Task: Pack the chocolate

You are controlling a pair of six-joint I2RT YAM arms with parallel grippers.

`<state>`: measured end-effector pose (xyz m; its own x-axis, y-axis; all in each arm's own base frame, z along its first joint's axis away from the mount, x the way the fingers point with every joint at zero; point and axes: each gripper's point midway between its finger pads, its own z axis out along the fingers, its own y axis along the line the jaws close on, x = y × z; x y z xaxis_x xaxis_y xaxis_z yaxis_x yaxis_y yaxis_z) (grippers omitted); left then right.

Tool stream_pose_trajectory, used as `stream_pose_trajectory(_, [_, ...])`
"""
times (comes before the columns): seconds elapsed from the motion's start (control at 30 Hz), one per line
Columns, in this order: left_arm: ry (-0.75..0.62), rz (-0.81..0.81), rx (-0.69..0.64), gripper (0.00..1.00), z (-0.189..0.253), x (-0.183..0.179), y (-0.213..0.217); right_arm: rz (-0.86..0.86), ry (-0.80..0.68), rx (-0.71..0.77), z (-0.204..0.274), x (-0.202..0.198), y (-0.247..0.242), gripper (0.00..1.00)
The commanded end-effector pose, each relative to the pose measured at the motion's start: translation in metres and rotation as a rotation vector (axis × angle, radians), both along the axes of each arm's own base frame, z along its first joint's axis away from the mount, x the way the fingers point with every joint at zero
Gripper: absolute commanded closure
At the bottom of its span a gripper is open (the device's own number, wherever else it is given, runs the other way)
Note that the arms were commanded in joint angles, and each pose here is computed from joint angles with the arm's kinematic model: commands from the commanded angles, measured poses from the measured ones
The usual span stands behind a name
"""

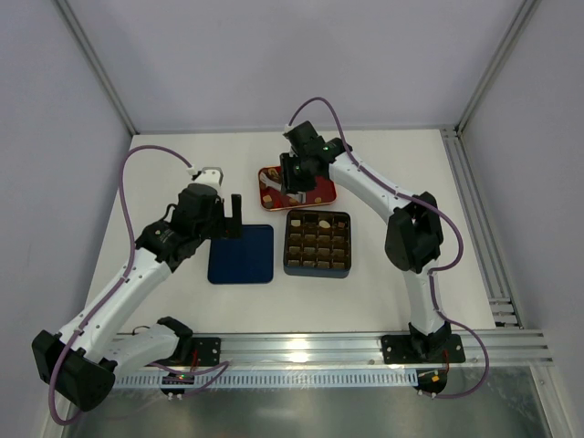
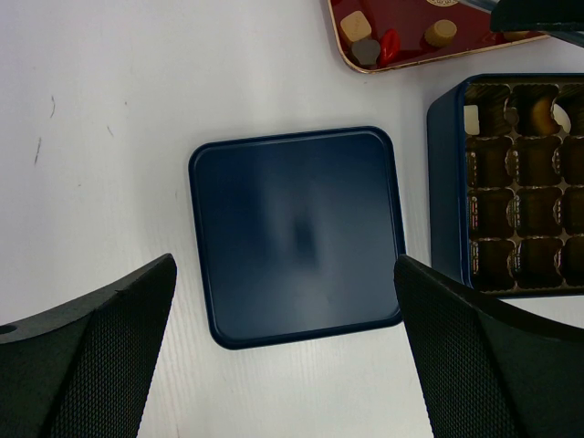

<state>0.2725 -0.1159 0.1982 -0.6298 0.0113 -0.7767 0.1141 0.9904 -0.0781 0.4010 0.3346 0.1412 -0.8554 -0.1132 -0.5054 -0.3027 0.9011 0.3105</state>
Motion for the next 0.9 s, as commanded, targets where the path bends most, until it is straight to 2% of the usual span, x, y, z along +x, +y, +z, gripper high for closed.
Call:
stream_pose_trajectory(0.0, [-0.028,-0.012,-0.027,0.0,0.011,0.001,-0.004,0.003,-0.038,0.043,0.014,0.003,0.01,0.58])
stream_pose_trajectory(0.87, [-0.028,-0.016,-0.029,0.0,0.011,0.0,-0.005,-0.009,-0.035,-0.028,-0.001,-0.001,0.006,0.58])
